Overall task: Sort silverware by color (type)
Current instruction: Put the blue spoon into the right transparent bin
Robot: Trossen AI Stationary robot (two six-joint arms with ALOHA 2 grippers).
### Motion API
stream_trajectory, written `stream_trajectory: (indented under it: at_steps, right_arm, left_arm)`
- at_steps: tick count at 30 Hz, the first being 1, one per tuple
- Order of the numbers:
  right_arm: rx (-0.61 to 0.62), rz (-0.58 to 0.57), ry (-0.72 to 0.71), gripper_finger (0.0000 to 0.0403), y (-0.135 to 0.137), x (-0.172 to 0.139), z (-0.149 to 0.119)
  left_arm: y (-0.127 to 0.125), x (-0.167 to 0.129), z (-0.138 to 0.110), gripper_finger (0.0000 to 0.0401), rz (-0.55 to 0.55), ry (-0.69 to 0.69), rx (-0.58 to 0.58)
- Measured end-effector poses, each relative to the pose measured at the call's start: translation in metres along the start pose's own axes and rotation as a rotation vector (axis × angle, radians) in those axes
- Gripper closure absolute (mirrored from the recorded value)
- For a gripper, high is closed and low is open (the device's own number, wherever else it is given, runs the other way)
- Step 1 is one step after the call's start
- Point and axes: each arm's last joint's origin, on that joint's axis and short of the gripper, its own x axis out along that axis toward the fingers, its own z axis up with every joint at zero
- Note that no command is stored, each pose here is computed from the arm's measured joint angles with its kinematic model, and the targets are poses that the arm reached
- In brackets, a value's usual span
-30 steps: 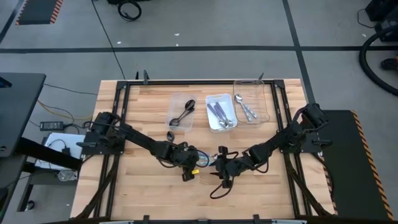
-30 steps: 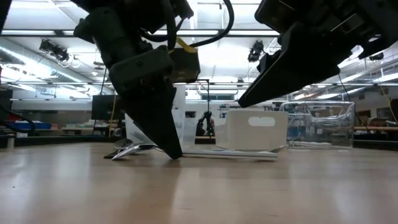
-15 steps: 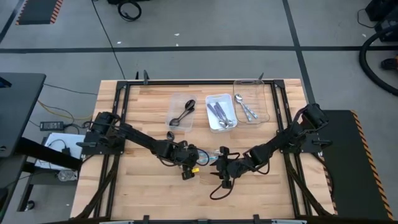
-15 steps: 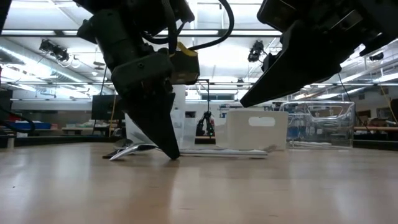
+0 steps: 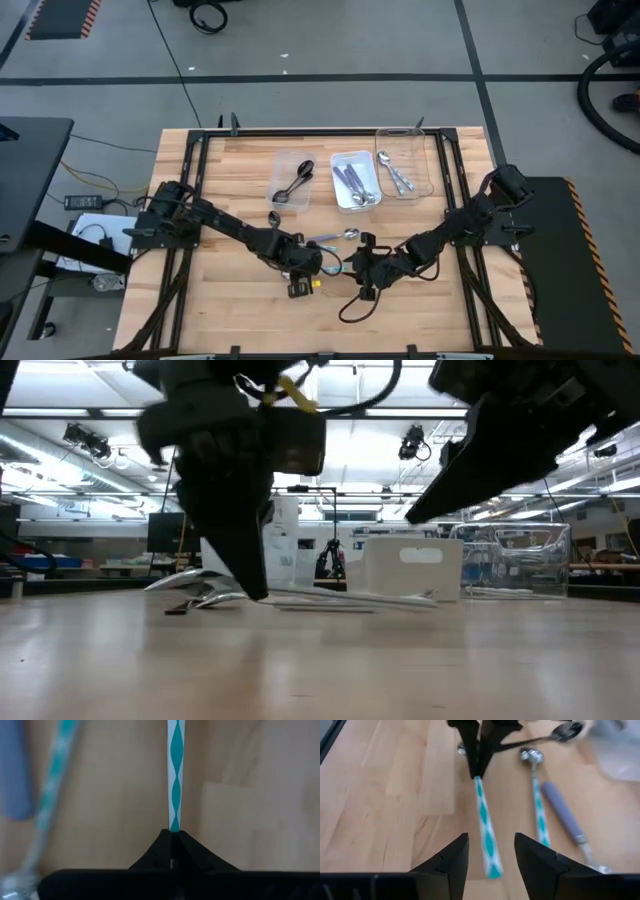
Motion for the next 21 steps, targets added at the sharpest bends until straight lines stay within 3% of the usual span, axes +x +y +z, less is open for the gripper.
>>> stream_trajectory:
  at_steps: [6,14,21]
  right_arm:
    - [-0.020,-0.095,-0.043,0.0235,0.003,-0.016,0.003]
    - [0.026,-0.075,-0.017,0.0235,0.002,-0.020,0.002]
    - [0.082,-0.073,-0.043,0.0232,-0.009,-0.029,0.014]
  left_arm:
    - [-0.001,-0.013,0.012,0.0382,0.100,-0.004,0.068]
    - [-0.011,-0.028,0.020,0.0382,0.366,-0.089,0.292]
    - [-0.015,-0.030,0.019,0.0382,0.484,-0.091,0.475]
